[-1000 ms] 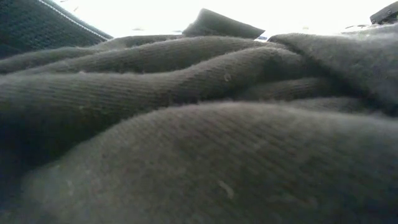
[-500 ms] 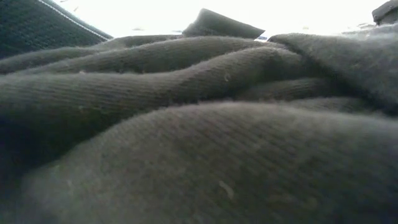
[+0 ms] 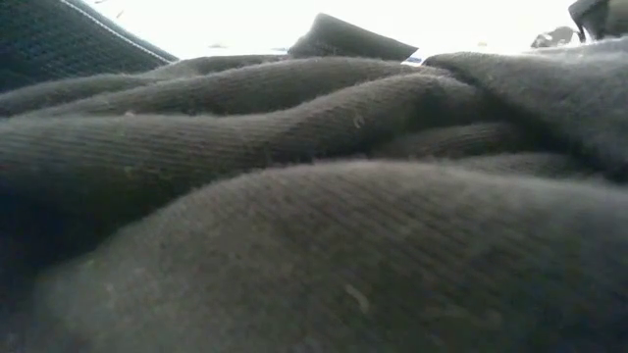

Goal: Sort clothes
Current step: Put the blue long pants in the blue laundry bin organizer

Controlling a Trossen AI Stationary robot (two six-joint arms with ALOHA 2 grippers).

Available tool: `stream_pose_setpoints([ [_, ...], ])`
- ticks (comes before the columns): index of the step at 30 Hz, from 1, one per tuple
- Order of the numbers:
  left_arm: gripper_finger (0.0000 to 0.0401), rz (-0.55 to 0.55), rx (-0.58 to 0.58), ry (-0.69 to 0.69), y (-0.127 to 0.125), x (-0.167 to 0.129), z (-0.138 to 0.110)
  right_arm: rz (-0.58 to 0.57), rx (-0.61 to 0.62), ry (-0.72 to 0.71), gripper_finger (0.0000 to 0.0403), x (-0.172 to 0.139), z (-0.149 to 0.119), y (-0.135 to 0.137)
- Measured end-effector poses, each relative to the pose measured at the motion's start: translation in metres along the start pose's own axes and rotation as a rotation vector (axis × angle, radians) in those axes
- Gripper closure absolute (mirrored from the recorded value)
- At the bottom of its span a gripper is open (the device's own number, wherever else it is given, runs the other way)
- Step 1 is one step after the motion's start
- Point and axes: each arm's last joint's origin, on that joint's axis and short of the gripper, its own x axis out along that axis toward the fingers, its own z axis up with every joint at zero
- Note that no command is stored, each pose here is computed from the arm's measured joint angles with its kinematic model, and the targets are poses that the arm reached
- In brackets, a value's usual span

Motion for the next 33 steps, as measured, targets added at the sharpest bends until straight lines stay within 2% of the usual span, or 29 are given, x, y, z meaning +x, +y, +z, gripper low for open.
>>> stream_pose_setpoints([
  [2, 0.0238, 0.0, 0.0, 0.0, 0.0, 0.0, 0.0, -0.029, -0.026, 0.069, 0.0246, -0.002, 0.019, 0.002],
  [7, 0.0238, 0.0, 0.0, 0.0, 0.0, 0.0, 0.0, -0.12, 0.051, 0.331, 0.0265, -0.007, 0.059, 0.008],
  [12, 0.0238, 0.0, 0.0, 0.0, 0.0, 0.0, 0.0, -0.165, 0.159, 0.569, 0.0286, -0.004, 0.075, 0.018],
  [20, 0.0238, 0.0, 0.0, 0.0, 0.0, 0.0, 0.0, -0.107, 0.239, 0.699, 0.0298, 0.005, 0.062, 0.052],
  [24, 0.0238, 0.0, 0.0, 0.0, 0.0, 0.0, 0.0, -0.004, 0.26, 0.644, 0.0298, 0.009, 0.062, 0.074],
  [26, 0.0238, 0.0, 0.0, 0.0, 0.0, 0.0, 0.0, 0.051, 0.278, 0.61, 0.0298, 0.011, 0.065, 0.084],
  [29, 0.0238, 0.0, 0.0, 0.0, 0.0, 0.0, 0.0, 0.063, 0.265, 0.622, 0.0298, 0.014, 0.074, 0.095],
  [33, 0.0238, 0.0, 0.0, 0.0, 0.0, 0.0, 0.0, 0.044, 0.174, 0.673, 0.0302, 0.02, 0.096, 0.11],
])
